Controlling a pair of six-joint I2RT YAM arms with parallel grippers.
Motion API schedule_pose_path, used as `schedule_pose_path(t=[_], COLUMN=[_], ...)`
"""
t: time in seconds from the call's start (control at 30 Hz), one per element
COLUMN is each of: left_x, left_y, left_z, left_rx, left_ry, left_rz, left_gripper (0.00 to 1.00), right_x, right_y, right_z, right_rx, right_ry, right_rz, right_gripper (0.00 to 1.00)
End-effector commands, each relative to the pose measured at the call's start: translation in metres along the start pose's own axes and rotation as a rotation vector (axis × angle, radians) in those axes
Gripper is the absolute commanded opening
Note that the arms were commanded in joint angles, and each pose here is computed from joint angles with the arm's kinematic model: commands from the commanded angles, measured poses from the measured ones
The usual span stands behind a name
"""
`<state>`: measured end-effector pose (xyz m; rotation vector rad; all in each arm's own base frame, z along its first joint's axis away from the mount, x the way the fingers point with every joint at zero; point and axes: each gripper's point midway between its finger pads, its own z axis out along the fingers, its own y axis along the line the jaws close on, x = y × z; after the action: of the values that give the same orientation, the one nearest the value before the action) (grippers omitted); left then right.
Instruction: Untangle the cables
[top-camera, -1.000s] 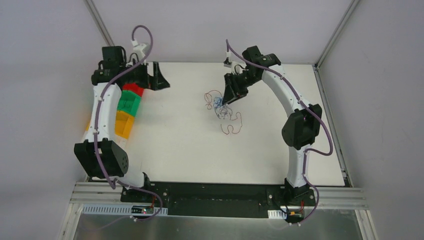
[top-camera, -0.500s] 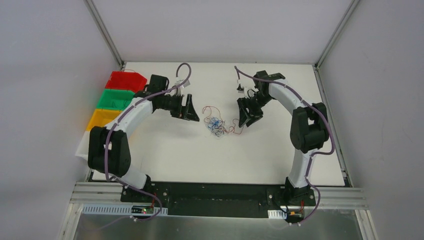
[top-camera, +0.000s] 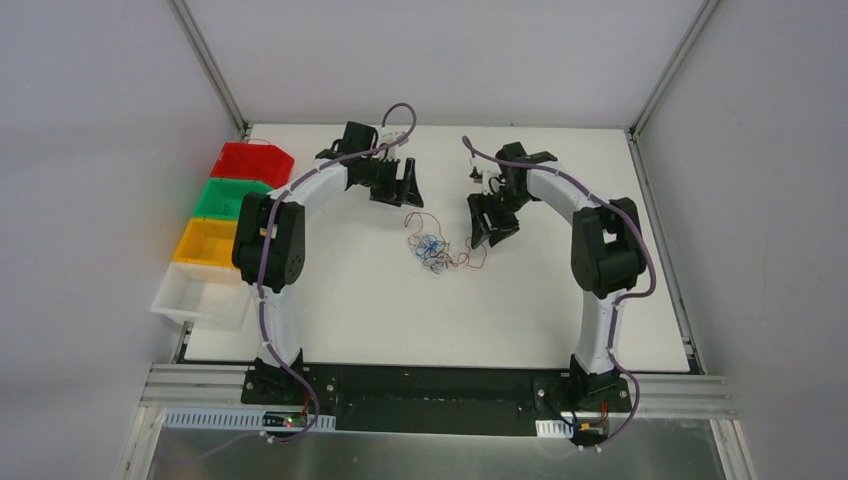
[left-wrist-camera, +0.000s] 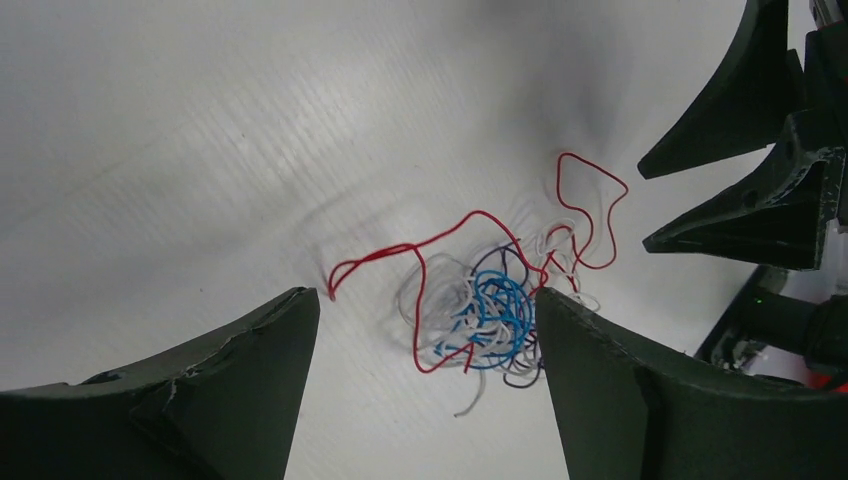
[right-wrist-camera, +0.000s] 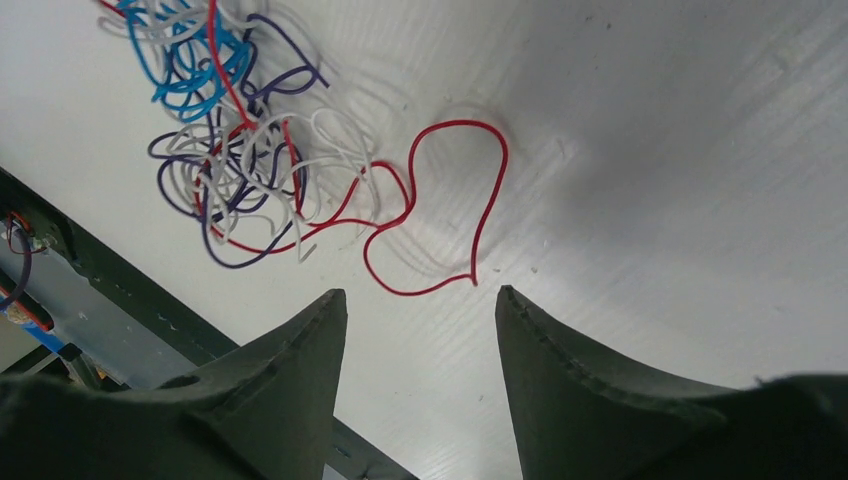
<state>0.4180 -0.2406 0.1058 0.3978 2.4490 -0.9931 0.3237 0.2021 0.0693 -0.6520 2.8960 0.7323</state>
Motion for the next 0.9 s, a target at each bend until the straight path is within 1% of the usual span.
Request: schedule_pose_path(t=[0.0, 0.17, 0.3, 0.33, 0.37, 0.47, 0.57, 0.6, 0.67, 0.73, 0.8, 0.87], left_x=[-0.003, 0.020, 0.029, 0.030, 0.029, 0.026, 0.015, 0.008, -0.012, -0.033, -0.051, -0.065], left_y=[0.014, 0.014, 0.015, 0.015, 0.014, 0.015, 0.011, 0.007, -0.003, -0.011, -0.010, -0.005], left_z=[0.018, 0.032, 0.043, 0.045, 0.047, 0.048, 0.039, 0.031, 0.004, -0.032, -0.074, -0.115], left_rx=[-0.046, 0.010, 0.019, 0.022, 0.025, 0.015, 0.011, 0.010, 0.014, 0.005, -0.022, -0.048], left_ry=[0.045, 0.111, 0.140, 0.146, 0.148, 0.152, 0.133, 0.116, 0.052, -0.031, -0.118, -0.200], left_rz=[0.112, 0.164, 0.182, 0.181, 0.180, 0.170, 0.183, 0.183, 0.179, 0.183, 0.184, 0.138], left_gripper=[0.81, 0.82, 0.80, 0.76, 0.69, 0.42, 0.06, 0.00, 0.00, 0.00, 0.00, 0.00], right_x=[-0.011, -0.004, -0.001, 0.000, 0.000, 0.002, 0.003, 0.004, 0.008, 0.014, 0.023, 0.037], right_y=[-0.003, -0.006, -0.008, -0.009, -0.010, -0.014, -0.017, -0.017, -0.021, -0.029, -0.039, -0.053], right_z=[0.008, 0.023, 0.032, 0.033, 0.033, 0.026, 0.008, -0.002, -0.025, -0.050, -0.077, -0.095], right_rx=[-0.010, -0.034, -0.045, -0.043, -0.039, -0.023, -0.017, -0.013, -0.003, 0.014, 0.036, 0.067], right_ry=[0.001, 0.045, 0.067, 0.072, 0.072, 0.067, 0.046, 0.036, 0.015, -0.017, -0.063, -0.077], right_rz=[0.021, 0.040, 0.048, 0.052, 0.051, 0.045, 0.046, 0.045, 0.048, 0.069, 0.099, 0.131], right_gripper=[0.59, 0.56, 0.49, 0.45, 0.37, 0.20, 0.00, 0.00, 0.00, 0.00, 0.00, 0.00])
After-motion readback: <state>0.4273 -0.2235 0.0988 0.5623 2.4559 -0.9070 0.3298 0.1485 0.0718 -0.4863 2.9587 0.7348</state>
